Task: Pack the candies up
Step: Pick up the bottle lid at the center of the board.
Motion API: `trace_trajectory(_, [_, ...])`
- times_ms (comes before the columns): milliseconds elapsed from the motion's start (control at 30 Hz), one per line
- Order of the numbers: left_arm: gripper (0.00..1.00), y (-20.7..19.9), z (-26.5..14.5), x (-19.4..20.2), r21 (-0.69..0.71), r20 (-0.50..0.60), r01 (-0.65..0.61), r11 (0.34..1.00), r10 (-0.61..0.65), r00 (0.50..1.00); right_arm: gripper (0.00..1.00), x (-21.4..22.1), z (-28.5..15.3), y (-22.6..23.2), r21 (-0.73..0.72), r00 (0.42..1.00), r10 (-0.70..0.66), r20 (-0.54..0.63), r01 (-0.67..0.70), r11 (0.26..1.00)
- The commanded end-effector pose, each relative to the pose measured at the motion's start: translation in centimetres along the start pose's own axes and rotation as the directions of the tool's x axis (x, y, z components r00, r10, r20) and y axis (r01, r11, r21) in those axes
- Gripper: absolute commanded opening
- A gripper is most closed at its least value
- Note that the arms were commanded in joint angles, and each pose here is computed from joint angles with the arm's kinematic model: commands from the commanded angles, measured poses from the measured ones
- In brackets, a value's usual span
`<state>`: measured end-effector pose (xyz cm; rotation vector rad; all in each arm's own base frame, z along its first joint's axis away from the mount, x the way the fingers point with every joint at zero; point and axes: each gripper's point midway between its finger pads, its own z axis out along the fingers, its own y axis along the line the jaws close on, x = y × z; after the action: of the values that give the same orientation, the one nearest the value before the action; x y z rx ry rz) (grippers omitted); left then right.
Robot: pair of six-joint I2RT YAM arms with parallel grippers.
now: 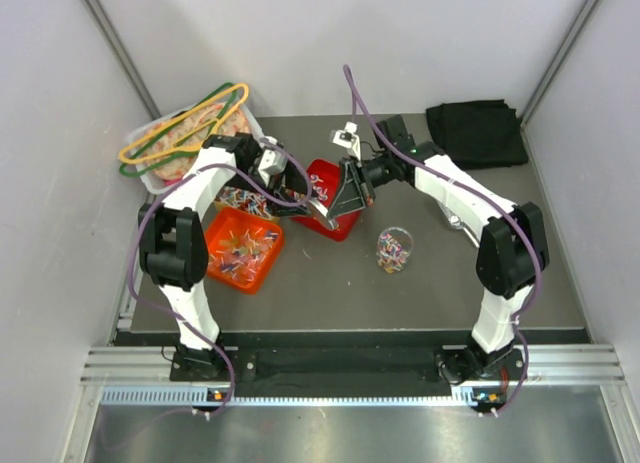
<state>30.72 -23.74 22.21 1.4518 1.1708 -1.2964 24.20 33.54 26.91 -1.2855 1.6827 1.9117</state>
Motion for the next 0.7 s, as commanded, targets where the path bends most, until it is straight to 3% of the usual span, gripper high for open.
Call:
trace_trajectory(0, [0.59, -1.1, 0.7, -5.1, 0.023, 0.205, 0.151, 0.988, -0.153, 0.967, 0.0, -1.4, -1.1, 3.4, -0.213, 0.998, -0.049, 0.038, 0.056, 0.975])
trace_trajectory(300, [0.58, -1.5, 1.0, -5.6, 0.038, 0.203, 0.163, 0.986, -0.168, 0.965, 0.0, -1.9, -1.4, 2.7, -0.204, 0.998, -0.064, 0.015, 0.066, 0.977])
trace_trajectory(667, [0.38, -1.6, 1.1, -5.5, 0.042, 0.202, 0.177, 0.983, -0.181, 0.962, 0.0, -2.5, -3.7, 0.5, -0.15, 0.997, -0.071, 0.033, 0.076, 0.986])
